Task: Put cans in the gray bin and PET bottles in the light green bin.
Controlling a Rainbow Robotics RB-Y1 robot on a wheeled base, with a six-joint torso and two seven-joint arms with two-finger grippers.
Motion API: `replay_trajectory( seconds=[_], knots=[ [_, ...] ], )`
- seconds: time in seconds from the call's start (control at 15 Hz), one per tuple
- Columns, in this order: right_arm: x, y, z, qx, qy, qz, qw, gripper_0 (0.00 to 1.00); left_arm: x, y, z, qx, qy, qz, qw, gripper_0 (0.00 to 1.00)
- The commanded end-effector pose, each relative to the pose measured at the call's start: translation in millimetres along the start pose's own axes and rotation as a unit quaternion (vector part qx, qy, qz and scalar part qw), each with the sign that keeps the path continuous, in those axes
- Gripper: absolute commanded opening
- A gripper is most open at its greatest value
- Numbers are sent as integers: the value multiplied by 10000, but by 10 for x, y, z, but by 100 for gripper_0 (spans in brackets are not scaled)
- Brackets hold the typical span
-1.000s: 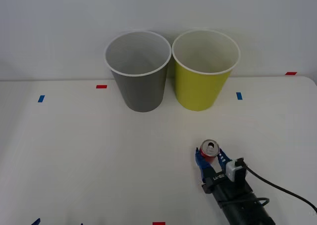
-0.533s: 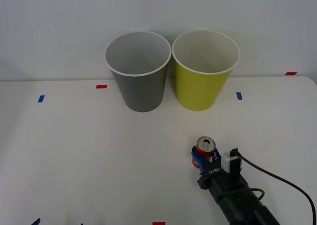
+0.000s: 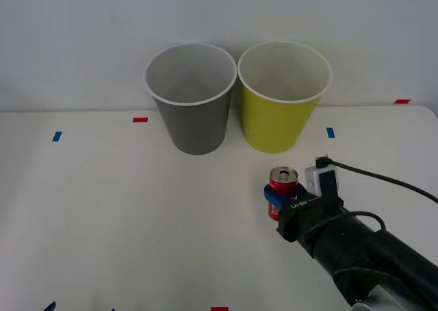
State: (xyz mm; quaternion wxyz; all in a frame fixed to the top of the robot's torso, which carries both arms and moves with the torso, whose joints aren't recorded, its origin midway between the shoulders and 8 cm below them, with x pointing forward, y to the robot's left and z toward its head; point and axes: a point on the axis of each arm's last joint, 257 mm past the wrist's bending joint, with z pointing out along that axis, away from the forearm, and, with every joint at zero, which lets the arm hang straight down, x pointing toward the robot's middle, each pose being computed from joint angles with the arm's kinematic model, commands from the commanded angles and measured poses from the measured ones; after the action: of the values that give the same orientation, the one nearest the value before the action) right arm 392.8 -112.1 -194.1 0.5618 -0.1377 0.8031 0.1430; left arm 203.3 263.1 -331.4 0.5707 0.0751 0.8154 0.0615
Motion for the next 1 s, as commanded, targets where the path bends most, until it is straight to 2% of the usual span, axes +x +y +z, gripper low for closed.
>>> replay_trajectory(
  seconds=[0.07,0.2,0.67,0.87,1.0],
  knots=[
    [-461,15,-249,41,59,-221,9997,6,0,0,0,0,0,0,10000,100],
    [-610,53,-248,-5,76,-352,9994,6,0,0,0,0,0,0,10000,100],
    [-901,82,-225,-139,-173,-610,9979,6,0,0,0,0,0,0,10000,100],
    [-1239,218,-187,-349,-505,-754,9953,5,0,0,0,0,0,0,10000,100],
    [-1403,365,-62,-698,-595,-728,9931,5,0,0,0,0,0,0,10000,100]
  ],
)
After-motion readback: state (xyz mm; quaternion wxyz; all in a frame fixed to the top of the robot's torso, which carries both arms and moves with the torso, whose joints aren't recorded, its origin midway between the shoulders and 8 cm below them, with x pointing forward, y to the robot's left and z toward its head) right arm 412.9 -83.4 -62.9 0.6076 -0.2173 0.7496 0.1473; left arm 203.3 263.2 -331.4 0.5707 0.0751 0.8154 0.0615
